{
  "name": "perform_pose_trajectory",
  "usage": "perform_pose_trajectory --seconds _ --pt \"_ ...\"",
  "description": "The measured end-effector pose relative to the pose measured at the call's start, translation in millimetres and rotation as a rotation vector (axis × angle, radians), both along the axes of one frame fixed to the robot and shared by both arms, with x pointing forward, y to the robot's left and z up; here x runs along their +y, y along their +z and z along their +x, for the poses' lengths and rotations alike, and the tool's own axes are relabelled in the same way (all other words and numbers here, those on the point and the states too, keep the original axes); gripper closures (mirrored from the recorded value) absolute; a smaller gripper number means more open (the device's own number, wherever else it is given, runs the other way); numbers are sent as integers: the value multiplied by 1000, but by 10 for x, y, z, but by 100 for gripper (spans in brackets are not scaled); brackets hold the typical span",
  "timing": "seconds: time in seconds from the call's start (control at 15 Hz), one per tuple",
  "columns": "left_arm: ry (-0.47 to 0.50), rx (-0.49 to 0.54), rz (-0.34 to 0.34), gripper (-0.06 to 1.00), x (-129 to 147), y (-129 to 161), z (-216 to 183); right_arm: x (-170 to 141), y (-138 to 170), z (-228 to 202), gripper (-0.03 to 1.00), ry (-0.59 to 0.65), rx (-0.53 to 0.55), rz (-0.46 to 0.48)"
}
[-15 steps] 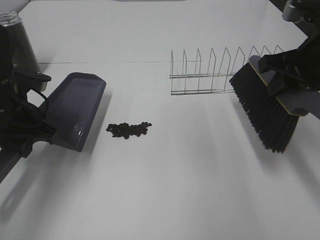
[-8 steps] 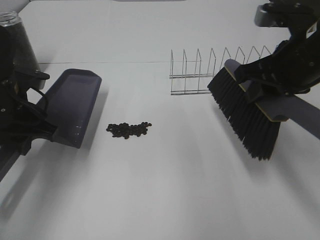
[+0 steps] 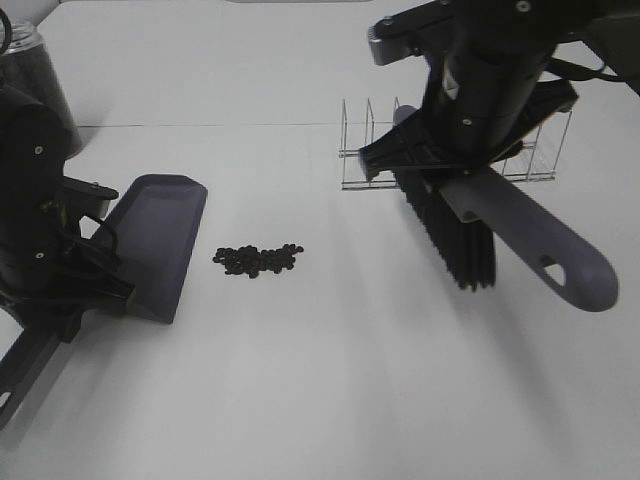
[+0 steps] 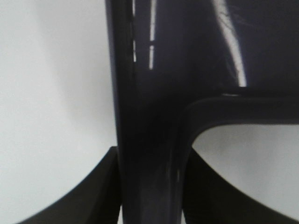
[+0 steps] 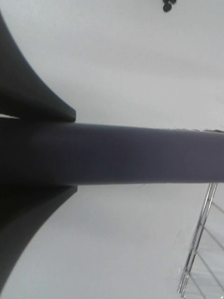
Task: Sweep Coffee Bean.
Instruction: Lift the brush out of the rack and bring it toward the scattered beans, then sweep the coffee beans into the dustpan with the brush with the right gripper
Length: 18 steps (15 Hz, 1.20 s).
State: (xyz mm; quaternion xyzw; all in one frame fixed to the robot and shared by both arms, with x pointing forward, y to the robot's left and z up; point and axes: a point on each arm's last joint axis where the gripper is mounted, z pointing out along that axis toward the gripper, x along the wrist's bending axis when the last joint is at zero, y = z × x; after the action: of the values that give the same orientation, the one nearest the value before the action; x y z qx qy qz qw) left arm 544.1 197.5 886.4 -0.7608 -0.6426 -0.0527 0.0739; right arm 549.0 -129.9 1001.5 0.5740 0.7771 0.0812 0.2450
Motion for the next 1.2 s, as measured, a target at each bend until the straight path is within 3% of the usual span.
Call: perform_pose_trajectory --seconds 0.27,0.73,0.93,1.2 --pt "-52 -16 -12 63 -113 -3 -7 453 -267 139 61 69 19 -39" --pt "-53 13 -6 63 -155 -5 -53 608 -729 305 61 87 77 -113" --pt "-46 33 2 63 -148 -3 -72 682 -807 384 61 87 76 -102" --pt "-46 54 13 63 -137 0 -91 971 -923 374 61 161 80 -107"
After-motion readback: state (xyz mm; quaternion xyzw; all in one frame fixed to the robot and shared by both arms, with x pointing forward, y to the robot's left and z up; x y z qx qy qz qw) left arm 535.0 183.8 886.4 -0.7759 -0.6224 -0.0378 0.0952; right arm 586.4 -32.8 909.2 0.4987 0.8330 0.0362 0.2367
